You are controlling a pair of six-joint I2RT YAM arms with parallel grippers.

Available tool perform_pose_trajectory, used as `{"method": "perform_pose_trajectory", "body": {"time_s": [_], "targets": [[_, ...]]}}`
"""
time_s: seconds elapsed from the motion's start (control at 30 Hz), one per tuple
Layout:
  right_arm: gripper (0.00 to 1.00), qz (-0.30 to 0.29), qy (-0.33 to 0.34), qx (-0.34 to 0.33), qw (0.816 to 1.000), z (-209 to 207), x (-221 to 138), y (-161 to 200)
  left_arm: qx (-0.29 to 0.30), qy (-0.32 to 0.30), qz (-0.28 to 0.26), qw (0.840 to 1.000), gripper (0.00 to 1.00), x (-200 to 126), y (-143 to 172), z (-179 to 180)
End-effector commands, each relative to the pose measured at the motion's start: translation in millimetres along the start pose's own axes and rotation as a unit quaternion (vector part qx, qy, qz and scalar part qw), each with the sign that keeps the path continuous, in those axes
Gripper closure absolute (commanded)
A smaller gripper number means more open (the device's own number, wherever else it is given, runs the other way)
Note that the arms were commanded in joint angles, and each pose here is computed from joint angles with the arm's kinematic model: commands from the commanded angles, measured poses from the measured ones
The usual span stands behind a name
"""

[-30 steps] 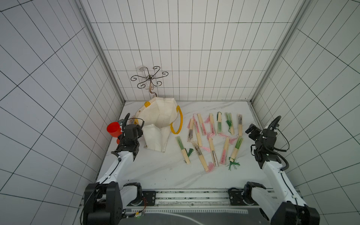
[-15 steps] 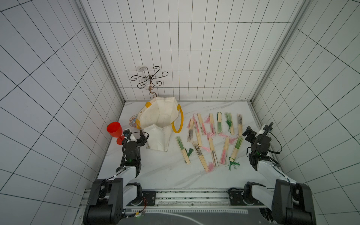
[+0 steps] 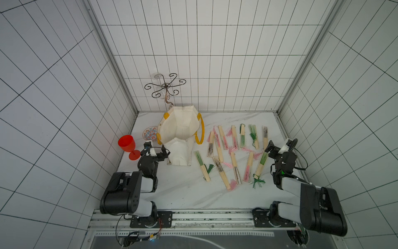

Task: Take out the folding fans from the tote bags
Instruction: Reset both arms

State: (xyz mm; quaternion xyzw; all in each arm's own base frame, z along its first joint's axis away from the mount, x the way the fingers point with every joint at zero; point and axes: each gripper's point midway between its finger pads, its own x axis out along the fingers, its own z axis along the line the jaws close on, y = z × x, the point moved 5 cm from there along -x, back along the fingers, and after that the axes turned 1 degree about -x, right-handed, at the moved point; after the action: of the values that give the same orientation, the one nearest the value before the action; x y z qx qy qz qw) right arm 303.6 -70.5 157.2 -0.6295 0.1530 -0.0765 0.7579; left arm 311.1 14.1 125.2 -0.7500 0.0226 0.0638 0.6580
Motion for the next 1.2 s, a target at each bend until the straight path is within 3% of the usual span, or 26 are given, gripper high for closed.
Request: {"method": "perform_pose_trajectory", "body": {"time_s": [0.0,0.07,0.27,0.43,0.57,0.63,1.17], "targets": [[0.00,-0.021,-0.030,-0.002,0.999,3.4,-6.0,4.0,0.016,0.037,-0.063,0.997,0.03,4.8,-20.3,-9.9],[0.00,-0.029,-0.050,-0.007,0.998,8.5,-4.6,3.1,0.019,0.046,-0.063,0.997,0.03,8.7,-19.5,-12.2],[0.00,-0.031,-0.087,-0.032,0.995,19.2,1.9,7.4,0.062,0.114,0.017,0.991,0.03,31.7,-11.8,-35.6],[0.00,-0.028,-0.134,-0.065,0.988,34.5,-1.9,13.5,0.066,0.115,0.019,0.991,0.03,33.3,-11.3,-37.1],[0.00,-0.044,-0.158,-0.091,0.982,47.8,-1.5,22.2,0.075,0.068,0.023,0.995,0.03,38.4,-10.6,-37.1],[0.00,0.005,-0.153,-0.100,0.983,49.9,10.8,29.3,0.061,0.021,0.023,0.998,0.03,40.9,-11.8,-27.2],[0.00,0.001,-0.143,-0.107,0.984,53.6,14.8,28.7,0.066,0.011,0.023,0.997,0.03,40.2,-11.5,-28.9]]}}
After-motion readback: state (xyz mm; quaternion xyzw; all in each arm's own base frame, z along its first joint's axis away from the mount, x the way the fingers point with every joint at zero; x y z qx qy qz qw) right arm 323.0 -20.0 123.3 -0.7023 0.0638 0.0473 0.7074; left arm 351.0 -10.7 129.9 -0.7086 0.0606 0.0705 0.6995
